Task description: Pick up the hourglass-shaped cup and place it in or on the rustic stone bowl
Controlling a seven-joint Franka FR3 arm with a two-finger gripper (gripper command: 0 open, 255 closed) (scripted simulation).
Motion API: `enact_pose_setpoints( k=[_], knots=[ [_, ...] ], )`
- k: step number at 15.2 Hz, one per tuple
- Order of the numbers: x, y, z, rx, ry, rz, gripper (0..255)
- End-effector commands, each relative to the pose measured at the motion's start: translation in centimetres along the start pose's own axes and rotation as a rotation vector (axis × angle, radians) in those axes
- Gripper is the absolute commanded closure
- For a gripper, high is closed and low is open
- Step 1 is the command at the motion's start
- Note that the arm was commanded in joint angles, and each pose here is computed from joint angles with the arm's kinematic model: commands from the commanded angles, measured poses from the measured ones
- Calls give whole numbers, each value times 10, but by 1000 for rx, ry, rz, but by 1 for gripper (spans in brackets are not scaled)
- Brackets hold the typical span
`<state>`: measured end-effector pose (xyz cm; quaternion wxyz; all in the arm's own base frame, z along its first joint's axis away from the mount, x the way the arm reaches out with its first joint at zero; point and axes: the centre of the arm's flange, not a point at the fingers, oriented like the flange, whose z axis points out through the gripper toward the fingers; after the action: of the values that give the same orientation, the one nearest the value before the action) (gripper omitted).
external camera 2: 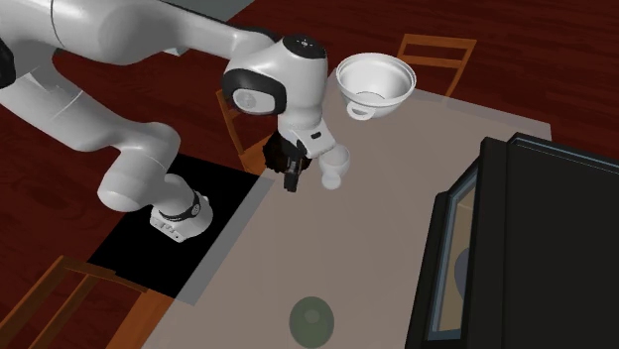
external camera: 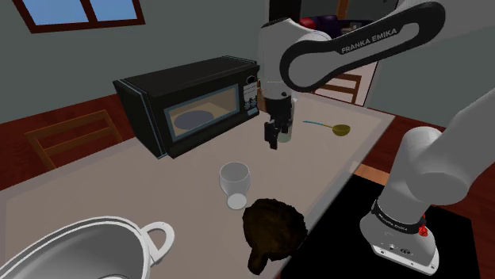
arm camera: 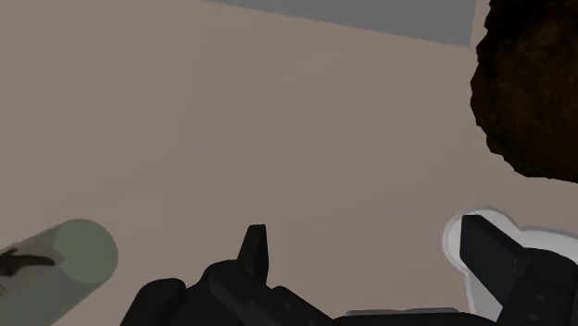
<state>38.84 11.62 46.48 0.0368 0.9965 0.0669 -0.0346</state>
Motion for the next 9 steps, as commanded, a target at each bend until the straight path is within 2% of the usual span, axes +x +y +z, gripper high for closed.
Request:
enact_pose_setpoints(
  k=[1, 9],
  knots=[
    [15, -17, 11, 3, 17, -20, 0],
    [77, -88, 37, 12, 81, -98, 0]
  ],
)
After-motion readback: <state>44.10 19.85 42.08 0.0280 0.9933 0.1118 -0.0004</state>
